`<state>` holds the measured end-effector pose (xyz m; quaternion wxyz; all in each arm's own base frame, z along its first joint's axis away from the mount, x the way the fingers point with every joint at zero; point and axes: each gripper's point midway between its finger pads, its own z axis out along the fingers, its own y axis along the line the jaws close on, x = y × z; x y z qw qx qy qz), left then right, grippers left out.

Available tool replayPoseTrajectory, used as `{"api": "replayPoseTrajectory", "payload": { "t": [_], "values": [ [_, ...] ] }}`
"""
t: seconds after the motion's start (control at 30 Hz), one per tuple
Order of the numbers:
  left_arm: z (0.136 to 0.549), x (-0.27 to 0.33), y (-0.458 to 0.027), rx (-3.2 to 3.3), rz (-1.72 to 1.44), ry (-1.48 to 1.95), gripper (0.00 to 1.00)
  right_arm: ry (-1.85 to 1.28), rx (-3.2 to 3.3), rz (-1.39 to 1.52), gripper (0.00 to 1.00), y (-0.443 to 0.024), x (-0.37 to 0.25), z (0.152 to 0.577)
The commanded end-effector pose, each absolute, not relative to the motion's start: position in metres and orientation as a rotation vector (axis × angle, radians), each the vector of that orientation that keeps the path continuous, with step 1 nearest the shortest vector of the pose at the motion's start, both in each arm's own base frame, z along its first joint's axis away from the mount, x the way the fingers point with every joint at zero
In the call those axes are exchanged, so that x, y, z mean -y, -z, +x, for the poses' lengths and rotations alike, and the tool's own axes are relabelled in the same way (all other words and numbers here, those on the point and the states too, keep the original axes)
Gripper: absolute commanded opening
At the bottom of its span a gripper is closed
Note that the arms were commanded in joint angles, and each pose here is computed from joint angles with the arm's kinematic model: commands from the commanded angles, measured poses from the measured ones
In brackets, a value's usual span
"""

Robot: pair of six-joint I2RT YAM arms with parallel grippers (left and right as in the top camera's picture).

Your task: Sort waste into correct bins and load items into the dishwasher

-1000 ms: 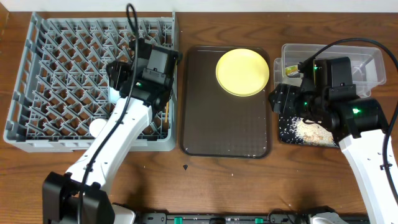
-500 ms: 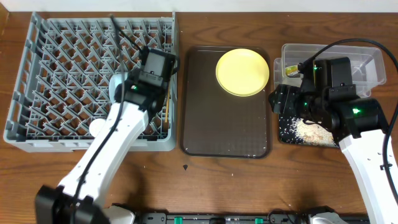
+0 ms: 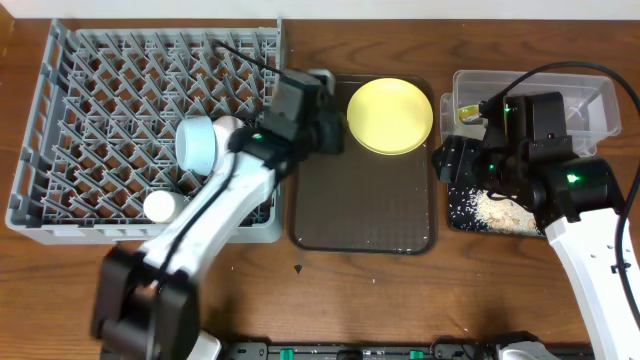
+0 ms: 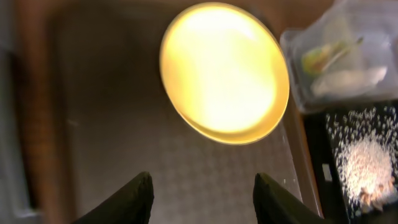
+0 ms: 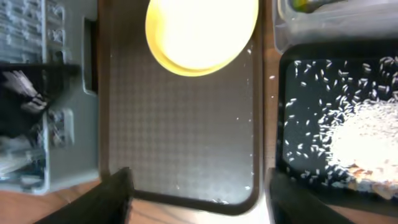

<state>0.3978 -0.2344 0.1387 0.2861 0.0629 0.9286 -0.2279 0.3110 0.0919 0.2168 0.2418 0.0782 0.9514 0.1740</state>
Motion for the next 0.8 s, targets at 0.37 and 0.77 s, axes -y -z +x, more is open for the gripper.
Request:
{"api": "replayPoseTrajectory", "payload": {
  "t": [0.37, 0.77],
  "values": [
    [0.347, 0.221, -0.188, -2.509, 0.197, 0.639, 0.51, -0.395, -2.706, 0.623, 0.56, -0.101, -0.101, 0.385],
    [0.299, 0.197, -0.273, -2.334, 0.213, 0.704, 0.76, -0.345, -2.711, 0.888, 0.45, 0.005, -0.122, 0.417]
  ]
}}
